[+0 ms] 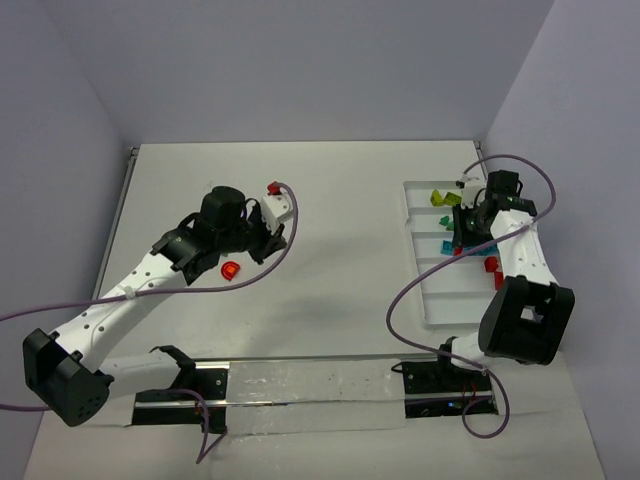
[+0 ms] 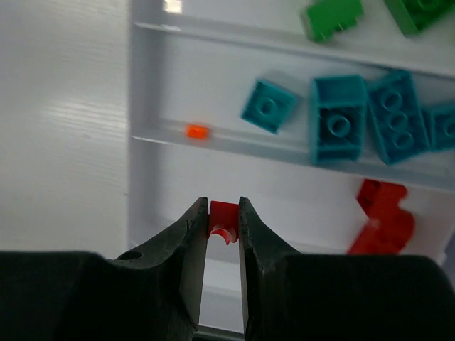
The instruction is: Sort the legos into containers by color
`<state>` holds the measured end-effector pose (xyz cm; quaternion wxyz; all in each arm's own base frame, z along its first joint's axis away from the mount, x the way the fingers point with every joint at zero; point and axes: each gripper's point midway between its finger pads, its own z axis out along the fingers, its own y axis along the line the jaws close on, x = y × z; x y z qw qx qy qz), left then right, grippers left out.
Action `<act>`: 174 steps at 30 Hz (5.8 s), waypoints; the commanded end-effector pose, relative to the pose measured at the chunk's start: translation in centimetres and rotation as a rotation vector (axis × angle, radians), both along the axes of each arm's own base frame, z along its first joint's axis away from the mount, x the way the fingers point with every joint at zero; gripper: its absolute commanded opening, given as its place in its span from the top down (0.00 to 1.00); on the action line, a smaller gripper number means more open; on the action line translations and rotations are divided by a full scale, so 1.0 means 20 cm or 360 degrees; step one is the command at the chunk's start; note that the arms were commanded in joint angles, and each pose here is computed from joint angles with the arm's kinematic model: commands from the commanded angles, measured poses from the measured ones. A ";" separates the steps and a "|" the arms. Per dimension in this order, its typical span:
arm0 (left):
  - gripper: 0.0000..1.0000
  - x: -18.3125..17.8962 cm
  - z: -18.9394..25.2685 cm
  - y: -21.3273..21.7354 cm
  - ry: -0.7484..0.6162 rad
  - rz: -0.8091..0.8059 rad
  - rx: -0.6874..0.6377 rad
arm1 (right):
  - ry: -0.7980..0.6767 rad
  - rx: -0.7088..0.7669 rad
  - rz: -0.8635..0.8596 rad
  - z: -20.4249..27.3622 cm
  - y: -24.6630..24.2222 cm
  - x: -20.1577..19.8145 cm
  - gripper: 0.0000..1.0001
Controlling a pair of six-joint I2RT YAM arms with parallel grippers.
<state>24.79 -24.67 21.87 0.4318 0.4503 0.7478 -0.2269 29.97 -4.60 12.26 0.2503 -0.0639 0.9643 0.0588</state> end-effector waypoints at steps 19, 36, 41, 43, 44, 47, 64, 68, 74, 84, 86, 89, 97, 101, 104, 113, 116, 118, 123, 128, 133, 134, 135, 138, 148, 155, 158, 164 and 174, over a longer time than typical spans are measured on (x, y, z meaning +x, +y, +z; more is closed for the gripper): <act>1.00 0.06 0.17 -0.18 0.0196 0.0027 -0.0304 | 0.0217 -0.0500 -0.0138 -0.36 -0.51 -0.08 0.97; 1.00 -0.24 0.38 -0.26 0.0247 -0.0381 -0.0682 | -0.0072 -0.0146 -0.0068 0.06 -0.28 -0.02 0.29; 1.00 -0.28 0.48 -0.35 0.0860 -0.0279 -0.0948 | -0.0400 0.0300 0.0207 0.42 0.08 0.02 0.28; 1.00 -0.28 0.54 -0.36 0.1116 -0.0210 -0.1086 | -0.0482 0.0489 0.0353 0.54 0.25 0.01 0.29; 1.00 -0.25 0.56 -0.35 0.1273 -0.0135 -0.1173 | -0.0530 0.0600 0.0433 0.61 0.34 0.00 0.29; 1.00 -0.17 0.65 -0.33 0.1450 -0.0059 -0.1351 | -0.0606 0.0762 0.0571 0.73 0.51 -0.02 0.32; 1.00 -0.05 0.58 -0.33 0.2261 0.0314 -0.1509 | -0.0931 0.1228 0.1472 1.15 1.38 -0.24 0.45; 1.00 -0.04 0.53 -0.34 0.2372 0.0440 -0.1477 | -0.0903 0.1246 0.1486 1.19 1.48 -0.22 0.44; 1.00 -0.02 0.49 -0.34 0.2461 0.0548 -0.1454 | -0.0807 0.1293 0.1560 1.18 1.60 -0.27 0.44; 1.00 -0.02 0.50 -0.34 0.2494 0.0539 -0.1464 | -0.0668 0.1297 0.1515 1.09 1.67 -0.26 0.39; 1.00 -0.03 0.51 -0.34 0.2488 0.0529 -0.1466 | -0.0650 0.1291 0.1500 1.07 1.67 -0.24 0.40; 1.00 -0.03 0.52 -0.34 0.2481 0.0518 -0.1473 | -0.0638 0.1278 0.1488 1.05 1.68 -0.22 0.42; 1.00 -0.03 0.52 -0.34 0.2495 0.0521 -0.1475 | -0.0623 0.1292 0.1523 1.03 1.70 -0.24 0.51; 1.00 -0.02 0.52 -0.34 0.2499 0.0526 -0.1478 | -0.0621 0.1291 0.1564 1.03 1.71 -0.26 0.54; 1.00 -0.02 0.53 -0.34 0.2500 0.0526 -0.1478 | -0.0615 0.1289 0.1584 1.02 1.72 -0.28 0.55; 0.99 -0.01 0.54 -0.35 0.2492 0.0529 -0.1487 | -0.0621 0.1261 0.1583 1.01 1.73 -0.27 0.76; 0.90 0.00 0.54 -0.34 0.2475 0.0528 -0.1495 | -0.0628 0.1262 0.1585 1.01 1.72 -0.28 0.88; 0.82 0.00 0.54 -0.33 0.2463 0.0528 -0.1501 | -0.0640 0.1263 0.1576 1.01 1.72 -0.28 1.00; 0.59 0.02 0.50 -0.30 0.2434 0.0568 -0.1511 | -0.0644 0.1272 0.1569 1.01 1.71 -0.29 1.00; 0.01 0.10 0.44 -0.21 0.2317 0.0659 -0.1557 | -0.0647 0.1252 0.1528 1.00 1.65 -0.28 1.00; 0.01 0.18 0.38 -0.07 0.2114 0.0784 -0.1569 | -0.0608 0.1126 0.1443 0.88 1.51 -0.27 1.00; 0.01 0.19 0.37 -0.04 0.2037 0.0789 -0.1551 | -0.0614 0.1091 0.1401 0.86 1.45 -0.26 1.00; 0.01 0.21 0.38 -0.03 0.1992 0.0788 -0.1554 | -0.0629 0.1073 0.1394 0.86 1.43 -0.25 1.00; 0.01 0.27 0.36 0.06 0.1623 0.0858 -0.1426 | -0.0541 0.0932 0.1223 0.70 1.22 -0.24 1.00; 0.01 0.36 0.19 0.21 0.0757 0.0836 -0.0576 | 0.0060 -0.0077 0.0612 0.02 0.27 -0.41 1.00; 0.01 0.27 0.11 0.16 0.0538 0.0663 -0.0258 | 0.0395 -0.0332 0.0353 -0.15 -0.13 -0.65 1.00; 0.01 0.25 0.08 0.13 0.0473 0.0648 -0.0175 | 0.0471 -0.0355 0.0276 -0.17 -0.24 -0.70 1.00; 0.01 0.24 0.06 0.13 0.0411 0.0619 -0.0083 | 0.0576 -0.0317 0.0159 -0.24 -0.38 -0.72 1.00; 0.01 0.27 0.03 0.15 0.0387 0.0684 -0.0029 | 0.0649 -0.0324 0.0087 -0.33 -0.51 -0.72 0.99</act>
